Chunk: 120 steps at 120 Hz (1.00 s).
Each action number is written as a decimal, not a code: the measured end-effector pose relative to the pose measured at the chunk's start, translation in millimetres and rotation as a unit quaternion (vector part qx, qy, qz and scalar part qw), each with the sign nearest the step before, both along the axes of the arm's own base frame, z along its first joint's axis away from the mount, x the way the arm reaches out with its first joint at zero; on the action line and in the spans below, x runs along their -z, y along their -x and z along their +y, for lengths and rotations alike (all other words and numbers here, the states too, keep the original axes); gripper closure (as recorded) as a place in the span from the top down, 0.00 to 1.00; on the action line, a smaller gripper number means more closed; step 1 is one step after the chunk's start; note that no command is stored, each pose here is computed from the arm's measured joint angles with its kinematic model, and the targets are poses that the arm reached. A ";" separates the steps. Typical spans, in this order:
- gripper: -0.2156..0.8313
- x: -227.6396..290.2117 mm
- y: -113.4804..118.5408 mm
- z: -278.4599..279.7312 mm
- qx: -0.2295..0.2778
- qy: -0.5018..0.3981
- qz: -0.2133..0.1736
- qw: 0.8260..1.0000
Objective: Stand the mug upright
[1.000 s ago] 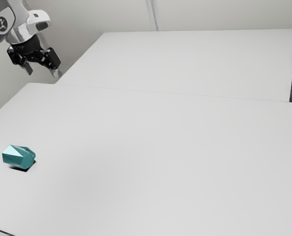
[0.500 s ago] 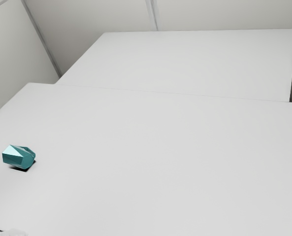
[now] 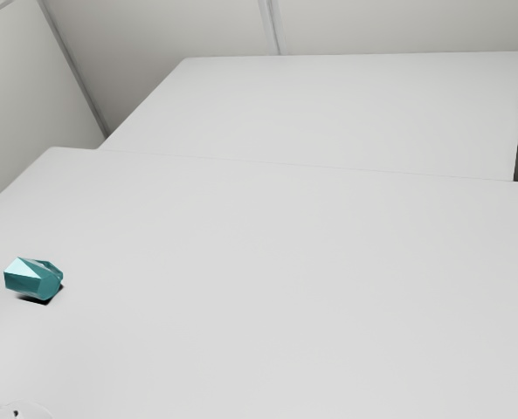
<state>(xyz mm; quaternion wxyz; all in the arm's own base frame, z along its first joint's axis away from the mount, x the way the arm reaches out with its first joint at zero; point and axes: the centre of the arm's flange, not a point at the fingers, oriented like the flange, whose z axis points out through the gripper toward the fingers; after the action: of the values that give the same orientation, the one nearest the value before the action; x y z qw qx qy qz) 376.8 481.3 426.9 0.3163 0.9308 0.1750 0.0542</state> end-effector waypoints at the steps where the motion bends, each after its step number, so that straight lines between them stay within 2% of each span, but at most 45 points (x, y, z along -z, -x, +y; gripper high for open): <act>1: 0.79 1.5 0.1 1.2 0.001 0.000 -0.002 1.000; 24: 0.79 48.1 10.0 24.5 0.025 0.023 -0.031 0.999; 80: 0.79 106.8 -16.3 53.6 0.090 0.041 -0.113 0.989; 120: 0.79 134.8 -25.2 43.3 0.113 0.060 -0.142 0.981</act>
<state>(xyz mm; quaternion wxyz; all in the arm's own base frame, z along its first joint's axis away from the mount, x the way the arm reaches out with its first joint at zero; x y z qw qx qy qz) 402.0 524.6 292.1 0.3976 0.9066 0.0243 0.1394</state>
